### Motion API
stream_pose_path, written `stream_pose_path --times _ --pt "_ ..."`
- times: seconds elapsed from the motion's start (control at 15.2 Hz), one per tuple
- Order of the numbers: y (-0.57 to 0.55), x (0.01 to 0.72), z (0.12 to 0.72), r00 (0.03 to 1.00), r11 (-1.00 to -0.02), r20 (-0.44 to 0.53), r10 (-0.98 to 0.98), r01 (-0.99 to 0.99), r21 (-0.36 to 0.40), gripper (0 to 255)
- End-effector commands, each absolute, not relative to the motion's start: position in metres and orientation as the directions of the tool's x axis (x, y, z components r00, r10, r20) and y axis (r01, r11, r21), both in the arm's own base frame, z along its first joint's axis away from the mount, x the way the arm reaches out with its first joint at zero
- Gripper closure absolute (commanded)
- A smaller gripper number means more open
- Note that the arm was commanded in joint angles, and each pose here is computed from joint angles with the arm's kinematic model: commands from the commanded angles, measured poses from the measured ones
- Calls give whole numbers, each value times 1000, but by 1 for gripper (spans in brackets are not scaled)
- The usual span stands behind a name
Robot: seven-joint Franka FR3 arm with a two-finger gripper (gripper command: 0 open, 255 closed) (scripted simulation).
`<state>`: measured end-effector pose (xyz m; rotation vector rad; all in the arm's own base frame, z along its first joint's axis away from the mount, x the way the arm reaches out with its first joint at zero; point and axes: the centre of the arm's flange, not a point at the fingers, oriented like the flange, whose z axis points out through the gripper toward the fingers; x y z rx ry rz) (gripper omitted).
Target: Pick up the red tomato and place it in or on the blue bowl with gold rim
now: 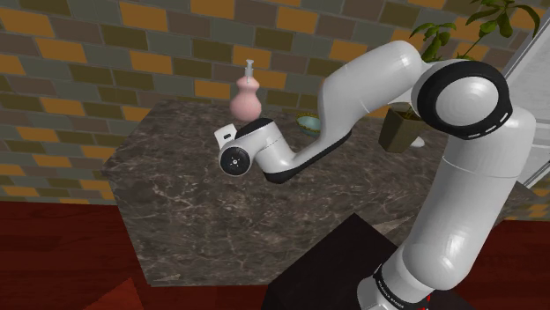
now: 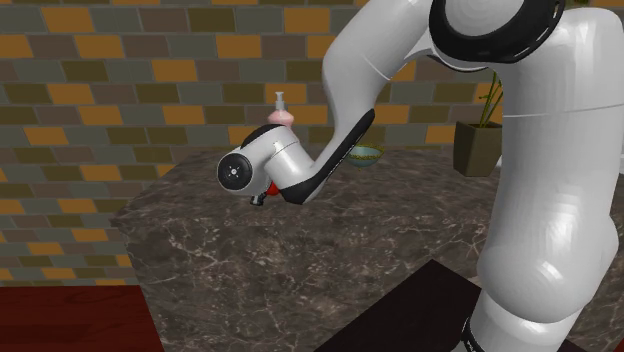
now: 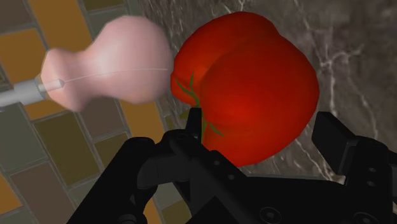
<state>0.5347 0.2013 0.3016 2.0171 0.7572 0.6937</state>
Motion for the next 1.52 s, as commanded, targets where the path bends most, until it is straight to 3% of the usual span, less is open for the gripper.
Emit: stream_pose_path --times 0.0,1.45 --pt "200 535 301 664 -455 189 723 253 853 255" --pt "200 535 401 664 -455 189 723 253 853 255"
